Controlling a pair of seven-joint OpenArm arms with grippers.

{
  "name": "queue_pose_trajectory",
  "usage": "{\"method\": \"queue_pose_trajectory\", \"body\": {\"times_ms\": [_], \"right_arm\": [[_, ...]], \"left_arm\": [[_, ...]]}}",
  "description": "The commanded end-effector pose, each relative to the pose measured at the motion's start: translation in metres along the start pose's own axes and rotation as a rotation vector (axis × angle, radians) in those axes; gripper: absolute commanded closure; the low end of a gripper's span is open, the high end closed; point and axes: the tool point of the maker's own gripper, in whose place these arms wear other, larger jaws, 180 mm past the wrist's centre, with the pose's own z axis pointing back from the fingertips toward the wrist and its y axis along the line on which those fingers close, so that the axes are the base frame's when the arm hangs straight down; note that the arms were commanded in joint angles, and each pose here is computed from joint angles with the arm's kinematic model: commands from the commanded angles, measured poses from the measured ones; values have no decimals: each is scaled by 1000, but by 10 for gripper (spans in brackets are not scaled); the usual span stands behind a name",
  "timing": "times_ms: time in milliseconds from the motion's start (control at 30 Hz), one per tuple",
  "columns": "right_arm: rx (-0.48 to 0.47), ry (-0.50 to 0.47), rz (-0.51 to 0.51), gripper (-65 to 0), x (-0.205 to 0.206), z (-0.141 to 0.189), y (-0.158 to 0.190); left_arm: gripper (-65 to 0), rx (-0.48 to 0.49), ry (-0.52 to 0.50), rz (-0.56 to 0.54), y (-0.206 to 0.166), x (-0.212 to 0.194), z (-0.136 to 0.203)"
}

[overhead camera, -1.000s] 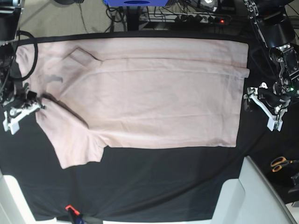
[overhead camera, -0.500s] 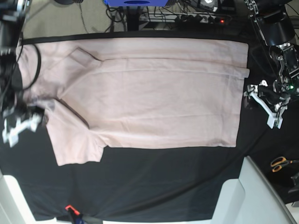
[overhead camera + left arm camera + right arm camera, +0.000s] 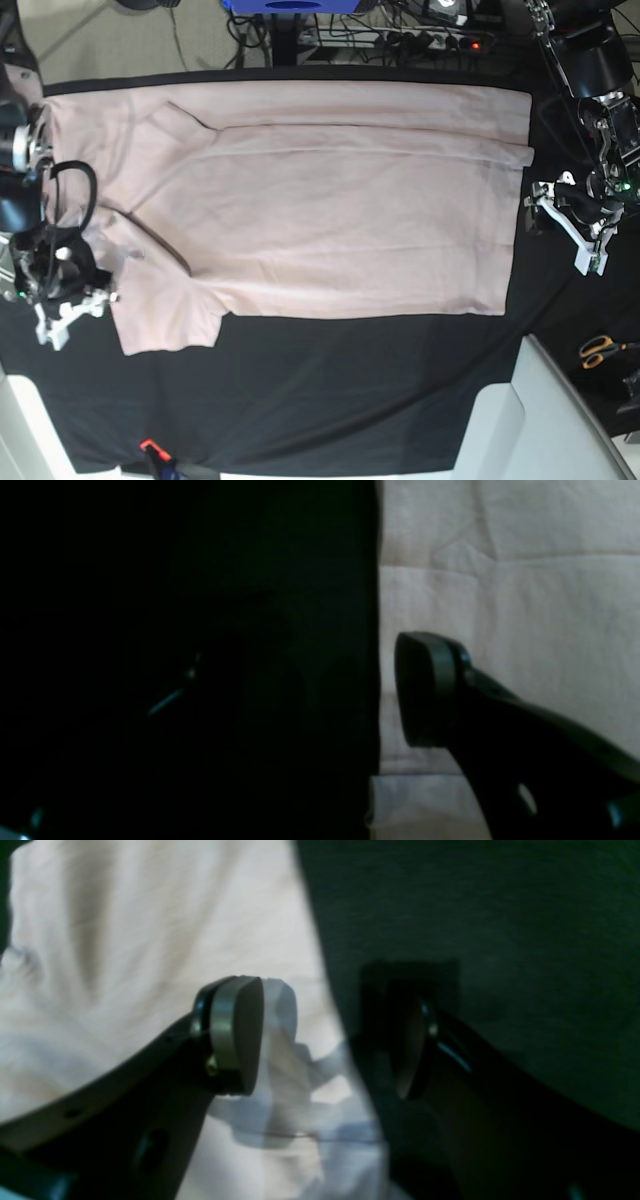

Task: Fold the T-shirt properly
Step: 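Pull the sleeve side of the shirt inward with the right gripper, then move the left gripper along the shirt side and grasp the edge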

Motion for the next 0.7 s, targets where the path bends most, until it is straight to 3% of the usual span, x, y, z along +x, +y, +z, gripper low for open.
{"method": "queue_pose_trajectory", "body": {"times_ms": [0, 133, 367, 500, 567, 667], "right_arm": [[6, -61, -2, -368, 27, 6, 0], [11, -52, -4, -368, 23, 4, 3], [129, -36, 39, -363, 13, -4, 44], [136, -32, 40, -360, 11, -5, 49], [136, -35, 40, -315, 12, -5, 49], [135, -40, 41, -140, 13, -4, 48]], "left_arm": [[-448, 25, -48, -20, 13, 19, 7], [-448, 25, -52, -20, 13, 22, 7], [-448, 25, -54, -20, 13, 22, 7], [-448, 30, -54, -23, 15, 23, 8], [-448, 30, -55, -23, 16, 24, 8], [-448, 28, -50, -17, 16, 22, 7]]}}
